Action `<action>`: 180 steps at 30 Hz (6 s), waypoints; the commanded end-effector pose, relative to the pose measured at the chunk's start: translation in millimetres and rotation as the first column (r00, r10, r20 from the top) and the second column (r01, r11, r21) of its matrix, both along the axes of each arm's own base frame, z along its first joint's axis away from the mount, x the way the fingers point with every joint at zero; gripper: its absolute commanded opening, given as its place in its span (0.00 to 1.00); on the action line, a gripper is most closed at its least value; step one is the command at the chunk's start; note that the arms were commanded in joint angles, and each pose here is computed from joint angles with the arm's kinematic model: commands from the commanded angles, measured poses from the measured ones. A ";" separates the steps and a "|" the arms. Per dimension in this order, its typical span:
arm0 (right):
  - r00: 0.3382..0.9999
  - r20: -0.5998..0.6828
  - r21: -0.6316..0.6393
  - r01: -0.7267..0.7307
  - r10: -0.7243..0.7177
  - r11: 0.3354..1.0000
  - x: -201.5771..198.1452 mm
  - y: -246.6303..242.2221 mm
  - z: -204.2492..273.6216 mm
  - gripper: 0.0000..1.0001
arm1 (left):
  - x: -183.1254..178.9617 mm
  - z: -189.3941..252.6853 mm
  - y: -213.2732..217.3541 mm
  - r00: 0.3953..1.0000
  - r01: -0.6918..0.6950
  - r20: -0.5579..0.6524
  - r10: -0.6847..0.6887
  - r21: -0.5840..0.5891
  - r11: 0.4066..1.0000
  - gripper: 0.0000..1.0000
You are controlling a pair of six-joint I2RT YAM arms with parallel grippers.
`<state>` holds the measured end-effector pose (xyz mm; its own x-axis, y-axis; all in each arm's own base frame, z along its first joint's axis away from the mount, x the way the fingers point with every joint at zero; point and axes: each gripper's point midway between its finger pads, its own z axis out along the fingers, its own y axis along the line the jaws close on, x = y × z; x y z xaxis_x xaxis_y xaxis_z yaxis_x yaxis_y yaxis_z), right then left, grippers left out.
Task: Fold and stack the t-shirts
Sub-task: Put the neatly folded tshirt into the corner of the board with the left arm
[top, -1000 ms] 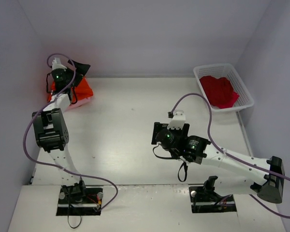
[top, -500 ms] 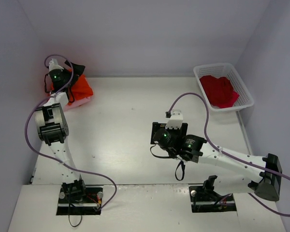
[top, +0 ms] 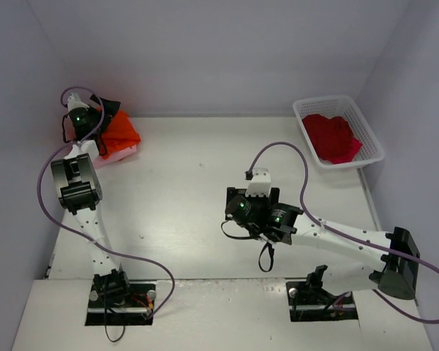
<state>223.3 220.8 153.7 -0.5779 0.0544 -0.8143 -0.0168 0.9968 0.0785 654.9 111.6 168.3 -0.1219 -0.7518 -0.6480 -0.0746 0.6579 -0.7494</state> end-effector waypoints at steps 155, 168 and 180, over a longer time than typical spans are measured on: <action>0.999 0.032 0.132 -0.036 0.032 0.991 -15.3 29.9 25.4 1.00 | -54.5 -67.9 81.4 0.946 -0.270 -0.213 0.244 -0.106 0.957 0.93; 0.999 0.036 0.113 -0.043 0.039 0.993 -15.2 29.6 23.5 1.00 | -66.6 -68.6 86.1 0.952 -0.260 -0.195 0.237 -0.098 0.961 0.93; 0.996 0.069 0.142 -0.065 0.055 0.988 -21.6 34.9 37.5 1.00 | -70.2 66.6 71.3 0.983 -0.181 0.015 0.184 -0.115 0.977 0.93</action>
